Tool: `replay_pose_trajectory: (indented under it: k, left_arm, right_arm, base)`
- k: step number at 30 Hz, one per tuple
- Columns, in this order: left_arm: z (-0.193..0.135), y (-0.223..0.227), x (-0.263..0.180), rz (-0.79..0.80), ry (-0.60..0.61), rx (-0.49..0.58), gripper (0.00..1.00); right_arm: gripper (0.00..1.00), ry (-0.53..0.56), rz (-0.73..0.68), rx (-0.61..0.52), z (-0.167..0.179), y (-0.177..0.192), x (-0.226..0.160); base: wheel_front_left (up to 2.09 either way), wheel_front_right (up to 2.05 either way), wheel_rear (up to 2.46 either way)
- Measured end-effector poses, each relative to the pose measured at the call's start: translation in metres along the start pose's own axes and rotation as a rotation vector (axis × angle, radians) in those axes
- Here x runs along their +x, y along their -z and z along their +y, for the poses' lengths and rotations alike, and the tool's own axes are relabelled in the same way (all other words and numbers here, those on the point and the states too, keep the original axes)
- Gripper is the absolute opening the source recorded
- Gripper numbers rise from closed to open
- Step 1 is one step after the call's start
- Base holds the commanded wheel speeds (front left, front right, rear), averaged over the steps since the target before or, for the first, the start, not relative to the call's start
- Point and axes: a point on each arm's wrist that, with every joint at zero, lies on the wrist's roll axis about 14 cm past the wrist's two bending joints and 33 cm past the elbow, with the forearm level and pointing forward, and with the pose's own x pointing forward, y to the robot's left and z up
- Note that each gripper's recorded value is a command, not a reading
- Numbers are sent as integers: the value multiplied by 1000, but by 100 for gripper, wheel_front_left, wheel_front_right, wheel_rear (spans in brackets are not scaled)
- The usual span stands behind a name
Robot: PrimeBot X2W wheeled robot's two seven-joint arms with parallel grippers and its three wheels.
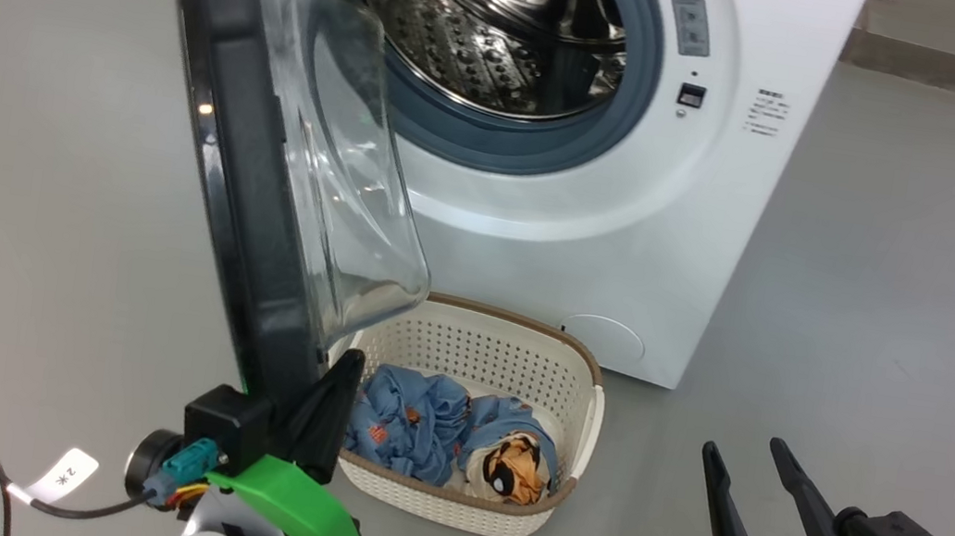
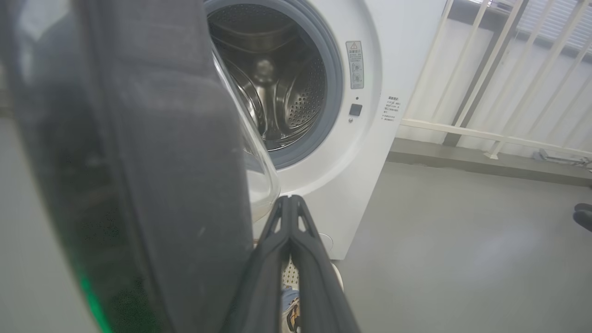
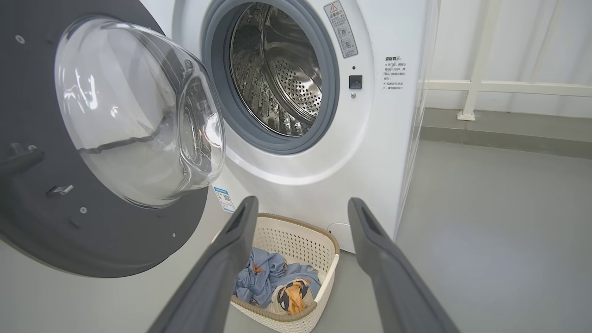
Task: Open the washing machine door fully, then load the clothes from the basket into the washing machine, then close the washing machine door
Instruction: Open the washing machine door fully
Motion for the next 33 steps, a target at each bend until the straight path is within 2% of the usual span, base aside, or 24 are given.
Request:
replay_pose_trajectory:
  k: [14,33]
  left_arm:
    - [45,-9,-24,-17,-143,11,0]
    - [129,-16,-41,-26,-394,10,0]
  right_arm:
    - [100,-88,29,3,28,10,12]
    - [100,-106,87,25,30,31,24]
  base:
    - [0,0,0]
    - [0,0,0]
